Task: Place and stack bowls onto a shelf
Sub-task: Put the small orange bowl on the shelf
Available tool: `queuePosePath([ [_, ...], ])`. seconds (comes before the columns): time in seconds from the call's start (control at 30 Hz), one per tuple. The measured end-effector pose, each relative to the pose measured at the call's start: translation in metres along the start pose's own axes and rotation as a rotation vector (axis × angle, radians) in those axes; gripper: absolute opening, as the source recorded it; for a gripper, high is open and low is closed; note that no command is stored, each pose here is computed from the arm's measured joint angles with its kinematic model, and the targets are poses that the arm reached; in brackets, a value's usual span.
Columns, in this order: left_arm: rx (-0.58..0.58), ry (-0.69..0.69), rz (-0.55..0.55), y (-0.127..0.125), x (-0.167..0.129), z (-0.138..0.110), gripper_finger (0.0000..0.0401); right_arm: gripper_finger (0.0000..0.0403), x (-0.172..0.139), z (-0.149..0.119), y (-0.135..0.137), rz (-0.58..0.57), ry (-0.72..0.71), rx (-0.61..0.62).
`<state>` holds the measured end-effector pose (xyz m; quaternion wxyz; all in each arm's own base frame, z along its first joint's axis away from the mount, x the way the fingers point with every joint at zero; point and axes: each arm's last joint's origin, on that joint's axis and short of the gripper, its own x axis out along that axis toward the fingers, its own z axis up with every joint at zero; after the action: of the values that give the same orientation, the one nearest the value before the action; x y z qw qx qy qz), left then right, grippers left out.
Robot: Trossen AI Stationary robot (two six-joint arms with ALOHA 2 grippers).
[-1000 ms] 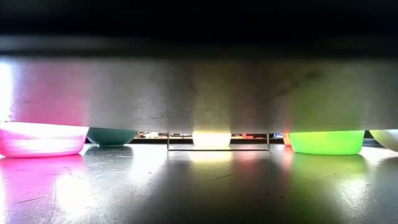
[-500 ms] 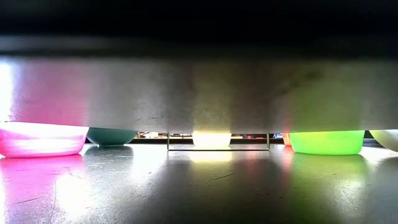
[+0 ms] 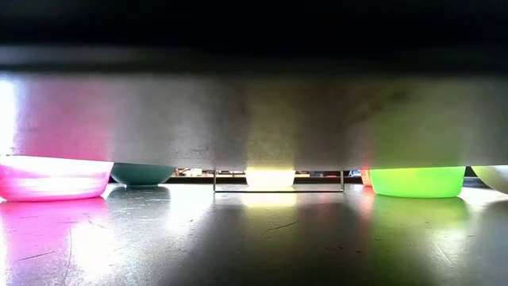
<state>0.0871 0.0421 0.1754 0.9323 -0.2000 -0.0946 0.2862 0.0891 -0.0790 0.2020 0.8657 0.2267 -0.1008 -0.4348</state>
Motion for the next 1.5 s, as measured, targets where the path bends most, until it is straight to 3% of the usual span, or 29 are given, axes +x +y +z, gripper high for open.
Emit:
queuePosePath([
  [0.1,0.000,0.000,0.000,0.000,0.000,0.000,0.0126,0.0173,0.006,0.010,0.007,-0.035,0.065,-0.048],
  [0.37,0.000,0.000,0.000,0.000,0.000,0.000,0.0126,0.0173,0.014,0.025,0.018,-0.217,0.432,-0.162],
  [0.5,0.000,0.000,0.000,0.000,0.000,0.000,0.0126,0.0173,0.014,0.034,0.025,-0.258,0.593,-0.179],
  [0.67,0.000,0.000,0.000,0.000,0.000,0.000,0.0126,0.0173,0.018,0.041,0.031,-0.319,0.695,-0.176],
  [0.9,0.000,0.000,0.000,0.000,0.000,0.000,0.0126,0.0173,0.033,0.039,0.038,-0.264,0.825,-0.139],
  [1.33,0.000,0.000,0.000,0.000,0.000,0.000,0.0126,0.0173,0.056,0.016,0.033,-0.326,0.968,-0.173],
  [1.5,0.000,0.000,0.000,0.000,0.000,0.000,0.0126,0.0173,0.062,0.006,0.033,-0.281,1.060,-0.144],
])
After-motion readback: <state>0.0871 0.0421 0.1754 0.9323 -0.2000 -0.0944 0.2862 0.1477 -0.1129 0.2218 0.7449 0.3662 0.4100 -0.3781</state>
